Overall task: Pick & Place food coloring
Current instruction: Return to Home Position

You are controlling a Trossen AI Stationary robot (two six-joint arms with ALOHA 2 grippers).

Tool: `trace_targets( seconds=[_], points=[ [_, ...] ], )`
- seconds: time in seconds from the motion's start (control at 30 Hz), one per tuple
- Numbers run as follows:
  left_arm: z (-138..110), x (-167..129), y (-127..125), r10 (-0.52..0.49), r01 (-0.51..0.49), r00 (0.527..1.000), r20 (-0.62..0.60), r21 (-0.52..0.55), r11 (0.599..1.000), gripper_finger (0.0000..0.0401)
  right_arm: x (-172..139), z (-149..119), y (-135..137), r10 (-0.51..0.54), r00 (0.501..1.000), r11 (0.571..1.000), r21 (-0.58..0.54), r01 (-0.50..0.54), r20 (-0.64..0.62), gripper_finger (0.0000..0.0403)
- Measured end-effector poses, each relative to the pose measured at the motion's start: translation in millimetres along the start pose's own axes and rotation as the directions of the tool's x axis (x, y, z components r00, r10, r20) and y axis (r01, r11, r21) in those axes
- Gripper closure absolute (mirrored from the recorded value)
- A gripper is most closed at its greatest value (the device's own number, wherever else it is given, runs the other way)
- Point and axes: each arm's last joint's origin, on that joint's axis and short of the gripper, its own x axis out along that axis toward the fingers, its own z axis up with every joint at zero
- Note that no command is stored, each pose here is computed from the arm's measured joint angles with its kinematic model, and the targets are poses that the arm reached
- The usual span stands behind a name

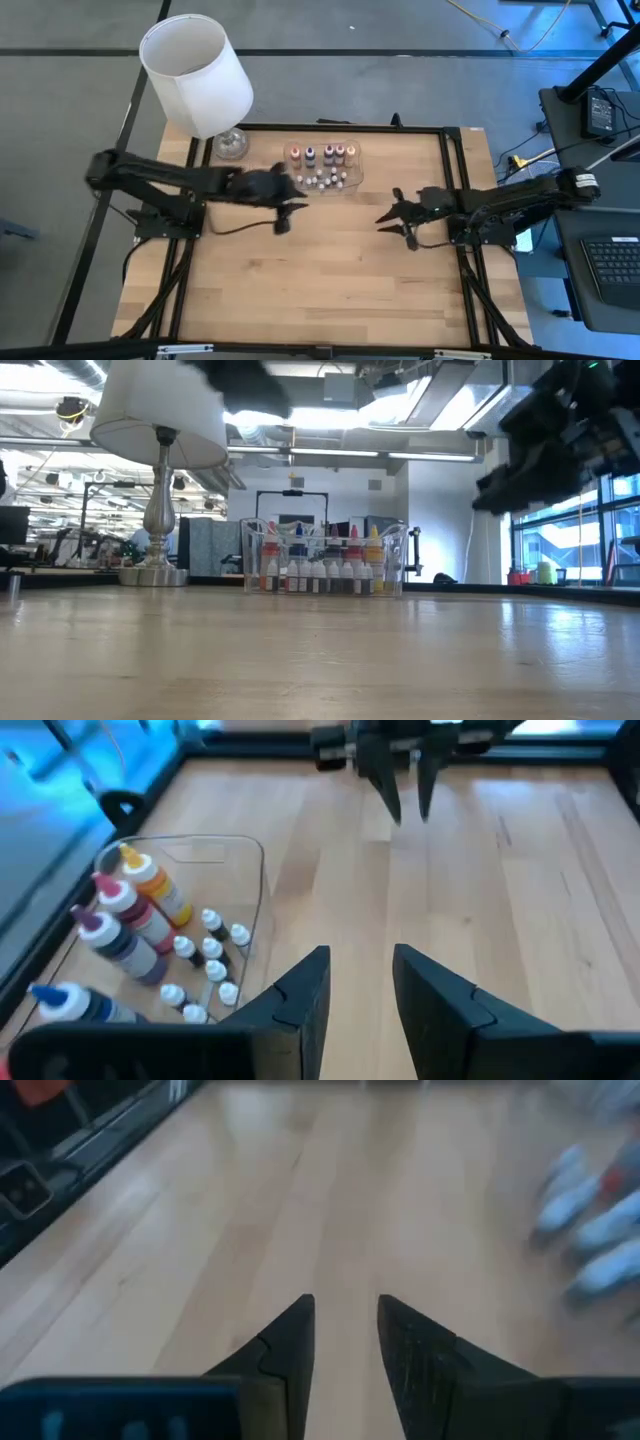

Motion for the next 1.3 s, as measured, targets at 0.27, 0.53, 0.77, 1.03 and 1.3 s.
trace_targets(
  seconds=[0.27,0.53,0.77,1.03,1.3],
  points=[
    [-78.6,-33.5,9.3,-0.068,0.08,0.968,0.243,-0.039,0.996,0.0293,-25.3,18.3,-4.9,-0.202,0.961,0.971,-0.093,0.222,0.186,0.0288],
    [-121.7,-54.3,27.8,-0.037,0.07,0.942,0.335,-0.085,0.994,0.0296,-51.1,19.3,-21.0,-0.274,0.935,0.959,-0.012,0.284,0.225,0.0288],
    [-153.5,-57.8,39.4,-0.008,0.052,0.901,0.434,-0.091,0.994,0.0293,-64.4,17.3,-27.9,-0.324,0.916,0.944,0.013,0.33,0.236,0.0288],
    [-176.6,-62.3,48.4,0.015,0.054,0.877,0.481,-0.13,0.99,0.0296,-59.6,-3.7,-33.9,-0.313,0.889,0.945,0.011,0.328,0.335,0.0288],
    [-192.2,-73.2,53.5,0.041,0.054,0.868,0.494,-0.177,0.983,0.0292,-64.3,-17.7,-39.1,-0.323,0.858,0.942,0.047,0.333,0.4,0.0288]
  ],
)
